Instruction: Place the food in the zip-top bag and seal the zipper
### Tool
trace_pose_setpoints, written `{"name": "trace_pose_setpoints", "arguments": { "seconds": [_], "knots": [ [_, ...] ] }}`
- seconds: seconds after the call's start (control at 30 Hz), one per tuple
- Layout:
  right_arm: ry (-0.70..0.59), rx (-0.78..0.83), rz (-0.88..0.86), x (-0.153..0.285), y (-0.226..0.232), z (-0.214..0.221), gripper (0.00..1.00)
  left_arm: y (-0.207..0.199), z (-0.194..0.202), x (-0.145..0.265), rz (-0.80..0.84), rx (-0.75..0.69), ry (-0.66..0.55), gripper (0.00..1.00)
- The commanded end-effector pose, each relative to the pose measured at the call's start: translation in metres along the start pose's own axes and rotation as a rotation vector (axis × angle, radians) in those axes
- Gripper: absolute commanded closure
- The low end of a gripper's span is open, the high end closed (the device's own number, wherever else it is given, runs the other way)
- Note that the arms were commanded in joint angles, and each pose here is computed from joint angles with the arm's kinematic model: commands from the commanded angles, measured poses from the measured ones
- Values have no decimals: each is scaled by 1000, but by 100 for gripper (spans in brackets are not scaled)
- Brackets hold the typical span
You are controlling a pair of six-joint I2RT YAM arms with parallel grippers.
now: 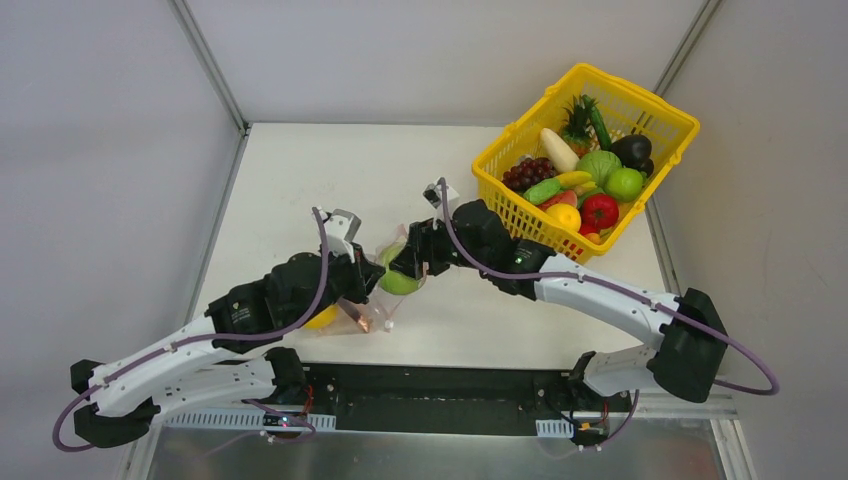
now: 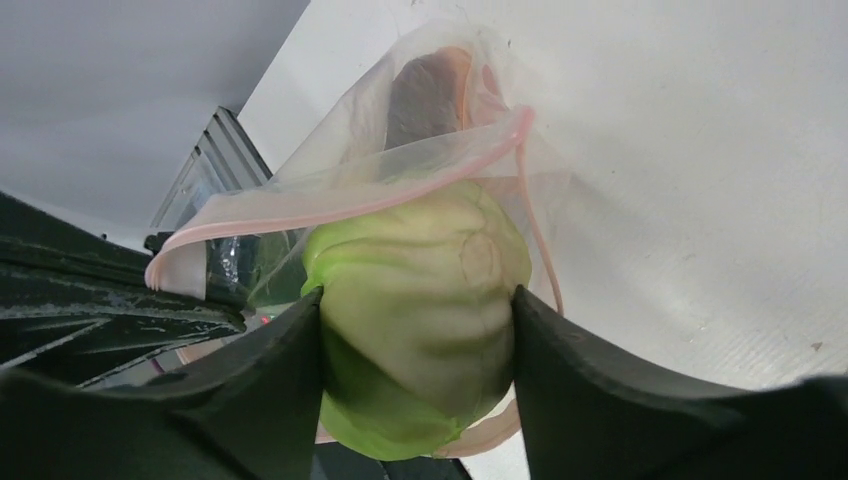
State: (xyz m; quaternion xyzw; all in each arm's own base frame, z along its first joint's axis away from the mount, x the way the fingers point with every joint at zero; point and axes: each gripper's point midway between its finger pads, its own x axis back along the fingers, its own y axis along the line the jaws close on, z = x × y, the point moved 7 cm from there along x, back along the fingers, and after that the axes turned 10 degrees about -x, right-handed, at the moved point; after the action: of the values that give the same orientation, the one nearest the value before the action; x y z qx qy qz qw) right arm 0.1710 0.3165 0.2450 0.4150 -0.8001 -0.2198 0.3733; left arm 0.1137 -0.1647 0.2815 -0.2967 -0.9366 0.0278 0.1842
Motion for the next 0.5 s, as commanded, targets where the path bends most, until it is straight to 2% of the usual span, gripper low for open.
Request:
{"name": "trace_pose_setpoints", "arguments": {
  "seconds": [0.0,0.13,0.47],
  "knots": [
    [-183,78,-97,18,31,-35,31,0,-24,9,11,58,-110,100],
    [-197,95,-135,31,36,-34,22,5,-24,14,-7,77,-140,100],
    [-192,101,-181,45,43,-34,16,11,-24,20,-19,97,-169,100]
  ]
}}
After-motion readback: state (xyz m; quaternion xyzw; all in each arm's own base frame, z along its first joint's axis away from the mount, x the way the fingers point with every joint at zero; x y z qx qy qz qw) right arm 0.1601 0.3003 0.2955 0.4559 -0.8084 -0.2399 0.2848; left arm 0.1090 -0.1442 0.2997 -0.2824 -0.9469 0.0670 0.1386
